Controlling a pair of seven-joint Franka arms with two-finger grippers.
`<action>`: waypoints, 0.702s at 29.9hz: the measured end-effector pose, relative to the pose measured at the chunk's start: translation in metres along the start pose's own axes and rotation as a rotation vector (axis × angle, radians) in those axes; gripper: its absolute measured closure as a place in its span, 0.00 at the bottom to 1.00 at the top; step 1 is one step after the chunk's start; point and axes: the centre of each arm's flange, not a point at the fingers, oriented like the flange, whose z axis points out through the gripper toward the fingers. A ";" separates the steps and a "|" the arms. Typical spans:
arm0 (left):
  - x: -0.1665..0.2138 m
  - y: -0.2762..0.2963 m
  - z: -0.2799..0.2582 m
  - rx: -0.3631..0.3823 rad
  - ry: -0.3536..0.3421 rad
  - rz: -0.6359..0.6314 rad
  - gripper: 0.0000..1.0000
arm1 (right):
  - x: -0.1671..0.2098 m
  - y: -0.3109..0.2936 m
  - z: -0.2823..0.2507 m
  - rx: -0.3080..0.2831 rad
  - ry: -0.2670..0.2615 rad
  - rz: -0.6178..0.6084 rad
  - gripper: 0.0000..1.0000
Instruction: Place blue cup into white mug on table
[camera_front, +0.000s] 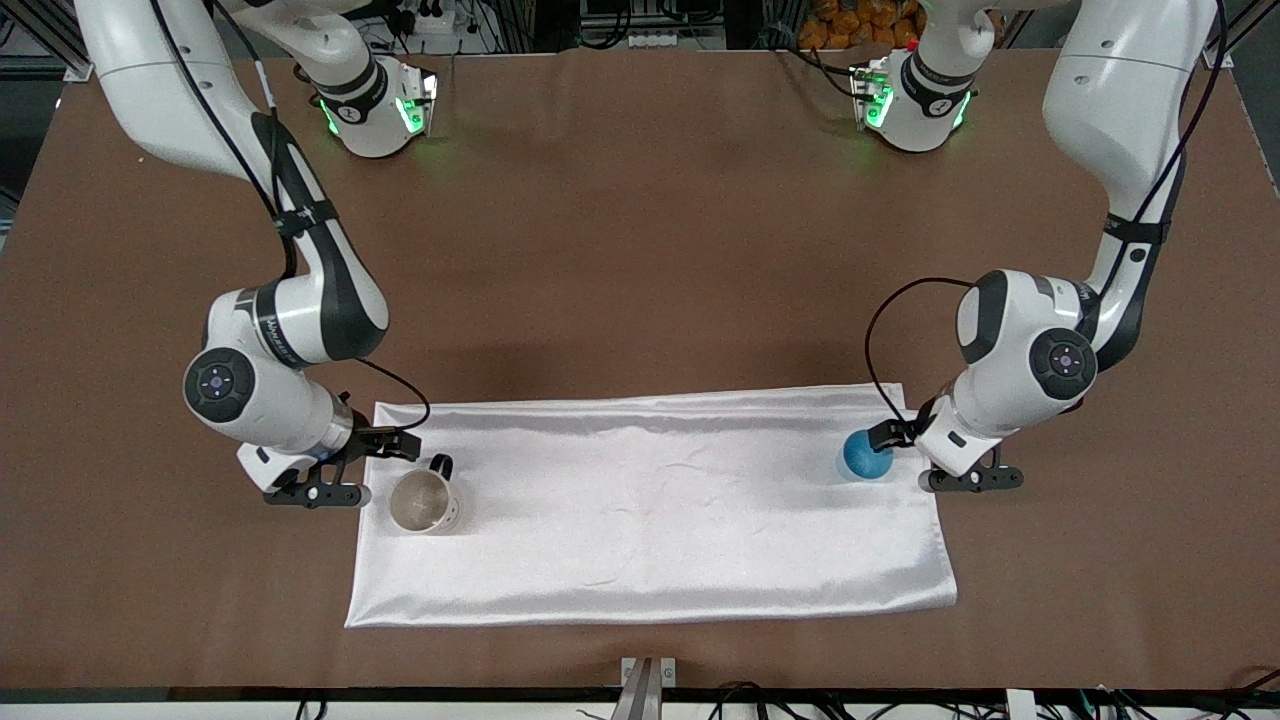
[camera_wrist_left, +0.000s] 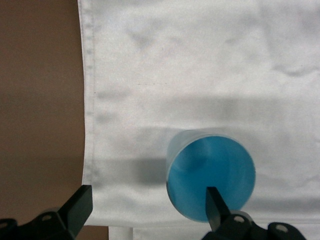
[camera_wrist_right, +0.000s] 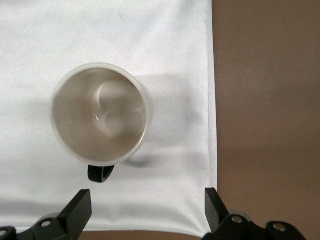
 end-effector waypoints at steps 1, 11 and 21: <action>0.000 0.000 0.002 0.001 -0.002 0.001 0.00 | 0.001 -0.001 0.004 0.002 0.005 -0.001 0.00; 0.000 -0.001 0.025 0.002 0.003 0.007 0.07 | 0.008 -0.006 0.038 0.016 0.054 -0.006 0.00; -0.003 -0.001 0.043 0.001 -0.012 0.007 0.51 | 0.012 -0.023 0.034 0.022 0.071 -0.027 0.00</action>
